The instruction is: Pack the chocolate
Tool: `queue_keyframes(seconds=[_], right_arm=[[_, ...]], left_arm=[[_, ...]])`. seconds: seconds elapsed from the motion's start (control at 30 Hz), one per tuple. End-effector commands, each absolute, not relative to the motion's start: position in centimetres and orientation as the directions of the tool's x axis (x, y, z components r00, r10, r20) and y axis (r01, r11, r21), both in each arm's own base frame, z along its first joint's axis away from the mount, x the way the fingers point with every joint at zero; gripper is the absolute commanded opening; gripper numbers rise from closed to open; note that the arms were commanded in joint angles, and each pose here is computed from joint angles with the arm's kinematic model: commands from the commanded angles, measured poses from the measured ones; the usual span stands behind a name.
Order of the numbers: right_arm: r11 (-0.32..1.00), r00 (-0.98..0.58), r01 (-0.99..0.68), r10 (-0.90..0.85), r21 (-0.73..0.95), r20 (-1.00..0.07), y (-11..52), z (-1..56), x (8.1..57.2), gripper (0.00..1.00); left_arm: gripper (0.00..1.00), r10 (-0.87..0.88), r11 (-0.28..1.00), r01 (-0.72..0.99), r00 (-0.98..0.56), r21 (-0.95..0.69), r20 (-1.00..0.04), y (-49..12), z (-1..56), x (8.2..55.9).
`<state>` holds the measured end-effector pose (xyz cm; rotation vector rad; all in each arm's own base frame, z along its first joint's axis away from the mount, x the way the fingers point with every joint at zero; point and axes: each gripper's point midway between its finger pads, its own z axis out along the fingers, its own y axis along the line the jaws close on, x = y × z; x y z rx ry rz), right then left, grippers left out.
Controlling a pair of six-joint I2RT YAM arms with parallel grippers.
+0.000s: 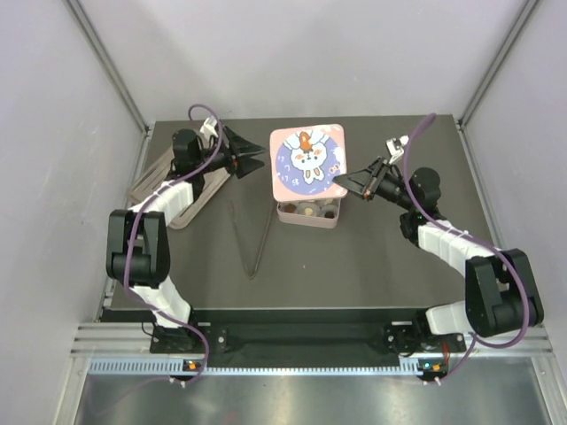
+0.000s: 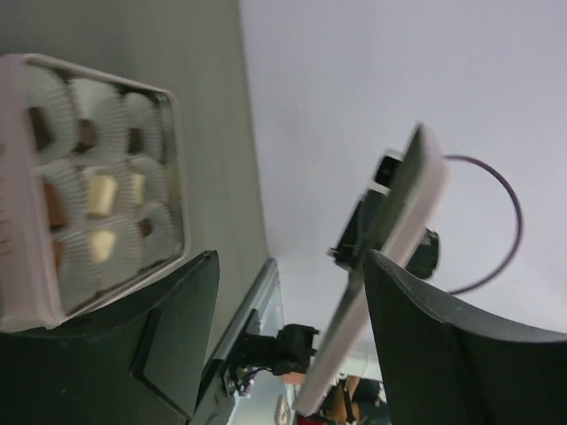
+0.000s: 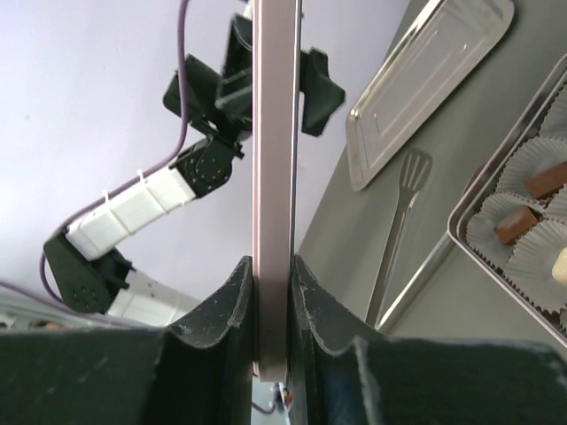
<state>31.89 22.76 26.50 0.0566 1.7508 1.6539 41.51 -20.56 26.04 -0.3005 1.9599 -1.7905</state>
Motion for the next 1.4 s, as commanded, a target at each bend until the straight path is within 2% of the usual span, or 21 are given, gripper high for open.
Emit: queue_keyframes(seconds=[0.0, 0.17, 0.3, 0.6, 0.97, 1.37], right_arm=[[0.156, -0.660, -0.471, 0.591, 0.868, -0.464, 21.9, 28.4, 33.0, 0.00], [0.134, -0.634, -0.406, 0.672, 0.904, -0.384, 22.3, 26.7, 34.9, 0.00], [0.134, -0.609, -0.336, 0.724, 0.932, -0.324, 22.6, 24.4, 36.2, 0.00], [0.057, -0.645, -0.221, 0.740, 0.974, -0.190, 25.1, 19.6, 37.7, 0.00], [0.116, -0.665, -0.100, 0.731, 0.988, -0.153, 25.1, 14.4, 37.7, 0.00], [0.123, -0.670, -0.045, 0.732, 0.991, -0.121, 24.1, 12.3, 37.1, 0.00]], left_arm=[[0.71, -0.482, 0.357, 0.135, -0.821, -0.924, -0.306, -18.1, 23.3, 42.1], [0.71, -0.493, 0.515, 0.118, -0.770, -0.849, -0.406, -16.0, 21.9, 42.2], [0.71, -0.475, 0.568, 0.129, -0.756, -0.813, -0.451, -15.4, 21.7, 41.7], [0.71, -0.452, 0.586, 0.170, -0.743, -0.793, -0.493, -15.2, 22.4, 40.2], [0.71, -0.449, 0.586, 0.187, -0.735, -0.788, -0.509, -15.2, 23.1, 39.7], [0.71, -0.439, 0.582, 0.201, -0.738, -0.788, -0.513, -15.4, 23.4, 39.4]])
